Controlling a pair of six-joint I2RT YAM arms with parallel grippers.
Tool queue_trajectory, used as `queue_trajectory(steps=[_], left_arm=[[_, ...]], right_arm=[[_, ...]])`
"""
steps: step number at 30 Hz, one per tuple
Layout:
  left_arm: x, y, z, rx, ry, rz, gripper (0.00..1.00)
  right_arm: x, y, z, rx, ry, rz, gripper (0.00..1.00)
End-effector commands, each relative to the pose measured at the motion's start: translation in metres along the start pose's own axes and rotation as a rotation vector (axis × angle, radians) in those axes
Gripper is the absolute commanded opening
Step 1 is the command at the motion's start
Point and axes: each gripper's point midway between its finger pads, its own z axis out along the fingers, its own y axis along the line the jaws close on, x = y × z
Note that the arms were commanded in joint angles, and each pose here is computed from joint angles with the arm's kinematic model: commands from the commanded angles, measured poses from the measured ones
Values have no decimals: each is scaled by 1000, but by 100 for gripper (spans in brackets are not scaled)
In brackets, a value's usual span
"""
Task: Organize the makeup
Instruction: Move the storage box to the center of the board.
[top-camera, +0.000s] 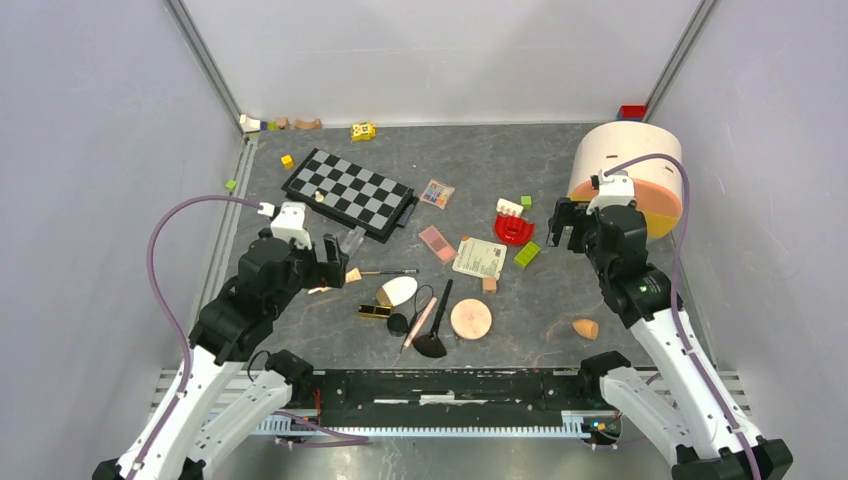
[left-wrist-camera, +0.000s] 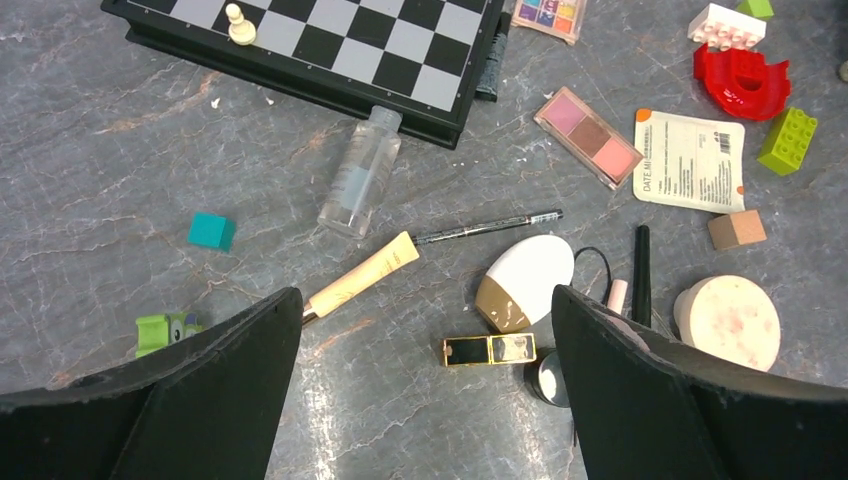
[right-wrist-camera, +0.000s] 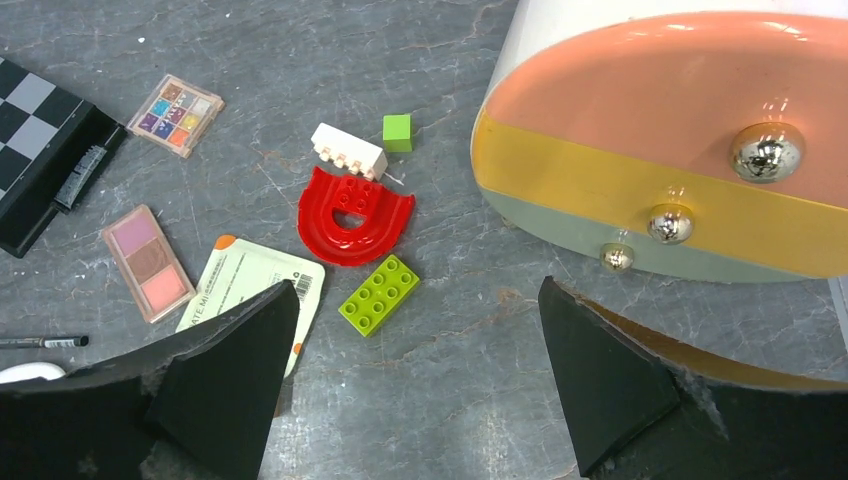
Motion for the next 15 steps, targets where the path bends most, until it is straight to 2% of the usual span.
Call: queue_trajectory(steps=[1, 6, 12, 15], left_arm=[[-10, 5, 0, -30, -20, 18, 100], [-15, -2, 1, -29, 26, -40, 100], [-14, 31, 6, -295, 89, -160, 100], [-15, 26, 7, -269, 97, -161, 100]], right_arm=[[-2, 3, 5, -13, -15, 2, 98], [4, 1, 10, 2, 27, -28, 97], [17, -10, 11, 59, 68, -47, 97], [19, -15, 9, 80, 78, -60, 97]])
